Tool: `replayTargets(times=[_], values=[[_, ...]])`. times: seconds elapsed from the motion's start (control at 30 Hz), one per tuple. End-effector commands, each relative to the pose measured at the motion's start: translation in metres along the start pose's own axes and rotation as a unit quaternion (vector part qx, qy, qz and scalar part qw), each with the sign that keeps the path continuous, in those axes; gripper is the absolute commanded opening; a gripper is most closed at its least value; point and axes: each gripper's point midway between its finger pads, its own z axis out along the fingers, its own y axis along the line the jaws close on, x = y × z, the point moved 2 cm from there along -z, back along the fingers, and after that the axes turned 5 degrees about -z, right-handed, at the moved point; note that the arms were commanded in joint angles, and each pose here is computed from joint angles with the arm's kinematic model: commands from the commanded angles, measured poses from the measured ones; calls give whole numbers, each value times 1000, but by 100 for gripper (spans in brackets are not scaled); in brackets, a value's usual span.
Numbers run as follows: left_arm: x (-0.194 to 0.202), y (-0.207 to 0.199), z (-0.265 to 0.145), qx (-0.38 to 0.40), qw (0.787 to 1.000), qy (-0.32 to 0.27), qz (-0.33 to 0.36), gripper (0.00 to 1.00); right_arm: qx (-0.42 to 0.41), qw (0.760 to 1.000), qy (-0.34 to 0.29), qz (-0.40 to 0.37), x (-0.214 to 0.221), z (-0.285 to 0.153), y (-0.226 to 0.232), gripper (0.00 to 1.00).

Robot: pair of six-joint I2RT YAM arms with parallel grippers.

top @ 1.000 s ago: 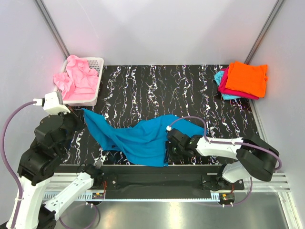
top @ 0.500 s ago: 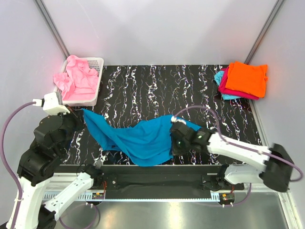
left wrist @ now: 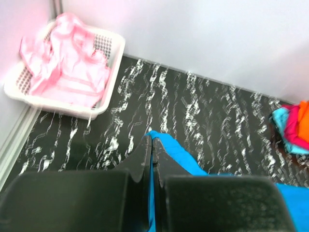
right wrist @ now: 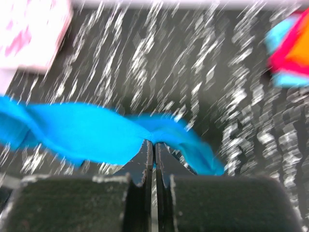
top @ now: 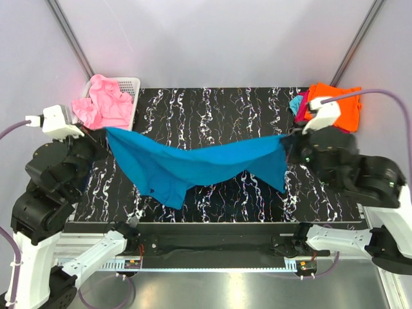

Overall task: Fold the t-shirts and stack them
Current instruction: Flatten the tshirt out

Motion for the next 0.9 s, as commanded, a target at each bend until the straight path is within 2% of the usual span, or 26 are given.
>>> replayTargets(times=[0.0,0.1,0.27,0.47,0.57,0.7,0.8,0.87], values=[[-47,-25,1,44,997,-70,-4,0,111,989,-73,-59,-45,-13,-39,0],[-84,-38,-4,67,989,-128,-11,0,129,981,-118,-81,-76,-21,-43,0],[-120,-55,-23,124,973,-191,-26,0,124,975,-177,-52,-112,-48,-53,0],[-142,-60,-75,208,948,-237,-32,0,64,973,-217,-38,-119,-79,-61,0],[-149,-65,-116,284,920,-268,-24,0,21,967,-253,-15,-123,-106,-70,0],[-164,-66,-155,337,887,-315,-23,0,-5,957,-289,9,-128,-130,-81,0],[-174,-68,-161,349,876,-332,-30,0,1,954,-299,6,-126,-131,-85,0],[-175,-75,-150,347,878,-329,-31,0,14,955,-295,3,-122,-119,-82,0]])
